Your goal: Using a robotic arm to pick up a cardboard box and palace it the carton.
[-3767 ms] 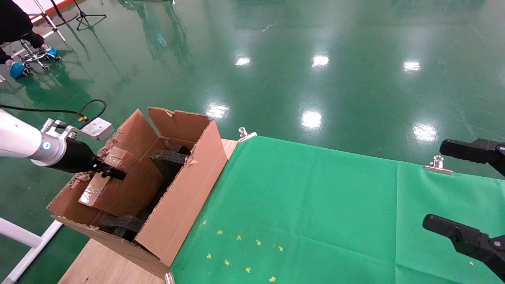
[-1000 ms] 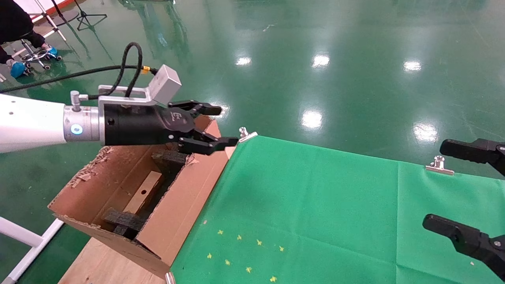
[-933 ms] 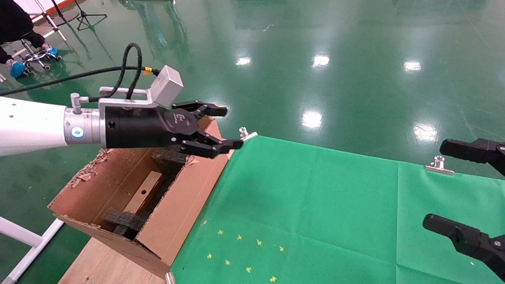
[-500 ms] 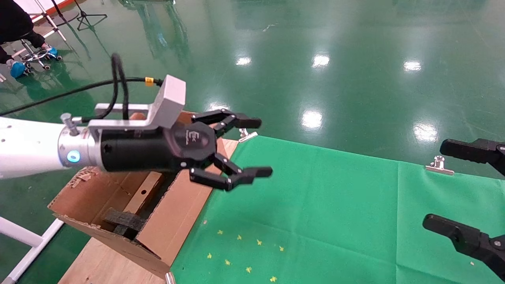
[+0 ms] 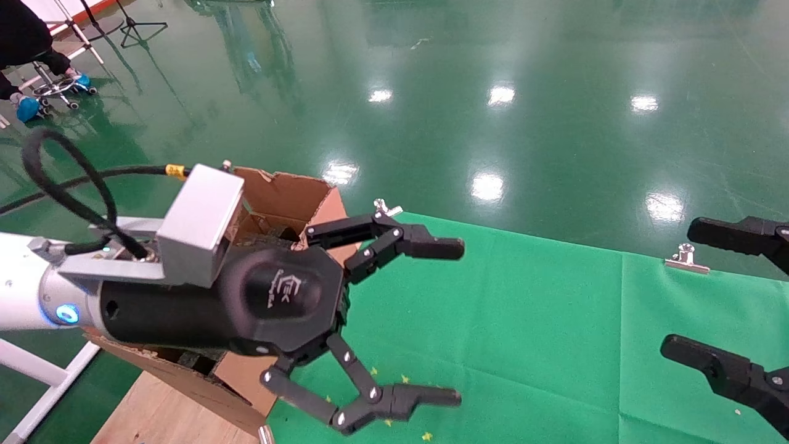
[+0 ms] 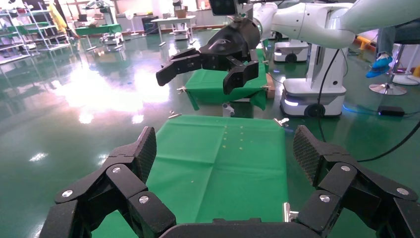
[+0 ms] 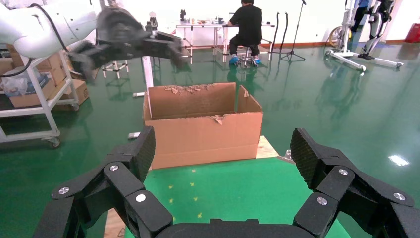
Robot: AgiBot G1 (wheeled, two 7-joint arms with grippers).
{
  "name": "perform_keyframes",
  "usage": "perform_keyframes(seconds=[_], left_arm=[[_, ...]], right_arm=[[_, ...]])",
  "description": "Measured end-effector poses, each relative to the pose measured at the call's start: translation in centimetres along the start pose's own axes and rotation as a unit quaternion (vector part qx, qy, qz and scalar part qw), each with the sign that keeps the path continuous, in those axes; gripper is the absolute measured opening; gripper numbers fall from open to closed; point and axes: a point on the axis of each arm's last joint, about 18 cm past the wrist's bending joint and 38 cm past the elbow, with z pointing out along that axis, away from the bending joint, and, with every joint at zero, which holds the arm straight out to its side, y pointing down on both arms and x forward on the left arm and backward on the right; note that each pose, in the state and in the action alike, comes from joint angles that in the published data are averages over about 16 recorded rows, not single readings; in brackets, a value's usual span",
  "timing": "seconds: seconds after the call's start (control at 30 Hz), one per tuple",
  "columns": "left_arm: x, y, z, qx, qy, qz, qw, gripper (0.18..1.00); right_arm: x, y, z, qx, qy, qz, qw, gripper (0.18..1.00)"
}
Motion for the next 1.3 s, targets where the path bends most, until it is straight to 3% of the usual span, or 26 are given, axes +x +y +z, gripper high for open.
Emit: perform_keyframes(seconds=[1.3], left_arm=[[-0.44,0.18,-0.12,-0.006,-0.007,-0.002,1.0000,1.001]], right_arm=[[0.00,0.00,0.00,0.000,0.000,0.000,1.000,1.001]])
